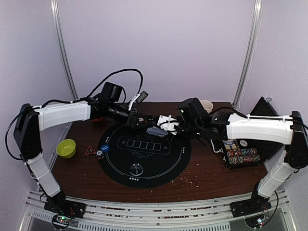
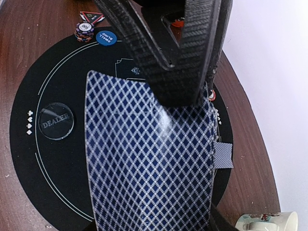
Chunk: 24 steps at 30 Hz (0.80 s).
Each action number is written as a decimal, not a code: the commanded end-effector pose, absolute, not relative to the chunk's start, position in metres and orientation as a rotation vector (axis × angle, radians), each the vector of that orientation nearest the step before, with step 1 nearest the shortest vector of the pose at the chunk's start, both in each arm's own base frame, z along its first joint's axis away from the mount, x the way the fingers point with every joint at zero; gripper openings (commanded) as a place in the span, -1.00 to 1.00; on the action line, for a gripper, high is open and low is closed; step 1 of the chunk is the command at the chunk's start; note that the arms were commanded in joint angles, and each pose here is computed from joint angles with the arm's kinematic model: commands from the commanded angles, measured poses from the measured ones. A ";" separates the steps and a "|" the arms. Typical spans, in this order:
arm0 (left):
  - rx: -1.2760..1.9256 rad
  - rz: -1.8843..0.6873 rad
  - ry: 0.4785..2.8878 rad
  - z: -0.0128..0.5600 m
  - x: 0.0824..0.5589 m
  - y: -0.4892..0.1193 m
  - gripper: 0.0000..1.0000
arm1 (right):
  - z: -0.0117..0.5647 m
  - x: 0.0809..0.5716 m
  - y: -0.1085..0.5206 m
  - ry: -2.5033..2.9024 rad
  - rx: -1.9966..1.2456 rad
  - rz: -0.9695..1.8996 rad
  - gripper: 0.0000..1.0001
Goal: Distribute texas hold em gaming equipment
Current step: Pick up the poker card from the face-down deck piles.
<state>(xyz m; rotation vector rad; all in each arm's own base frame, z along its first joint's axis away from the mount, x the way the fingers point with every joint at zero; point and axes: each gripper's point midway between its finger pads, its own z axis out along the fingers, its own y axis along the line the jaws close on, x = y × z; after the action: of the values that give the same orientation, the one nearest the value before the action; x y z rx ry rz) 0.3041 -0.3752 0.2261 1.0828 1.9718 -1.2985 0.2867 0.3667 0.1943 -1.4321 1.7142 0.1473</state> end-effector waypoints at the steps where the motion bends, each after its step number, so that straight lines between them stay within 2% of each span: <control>1: 1.110 -1.332 1.906 0.241 0.295 -0.371 -0.29 | 0.208 0.289 0.370 1.682 -1.406 0.137 -0.06; 6: 1.123 -1.356 1.905 0.238 0.292 -0.372 -0.63 | 0.209 0.290 0.370 1.679 -1.404 0.136 -0.06; 10: 1.141 -1.381 1.892 0.240 0.288 -0.374 -0.76 | 0.209 0.290 0.370 1.679 -1.404 0.131 -0.06; 13: 1.144 -1.384 1.891 0.241 0.286 -0.374 -1.00 | 0.208 0.290 0.369 1.682 -1.403 0.128 -0.06; 24: 1.125 -1.371 1.885 0.248 0.282 -0.362 -1.00 | 0.203 0.293 0.359 1.699 -1.391 0.087 -0.06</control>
<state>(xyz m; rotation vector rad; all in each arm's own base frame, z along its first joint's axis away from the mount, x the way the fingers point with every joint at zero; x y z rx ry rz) 0.2858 -0.3683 0.2330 1.1163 1.9428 -1.3594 0.2897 0.3639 0.1940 -1.4268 1.7154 0.1171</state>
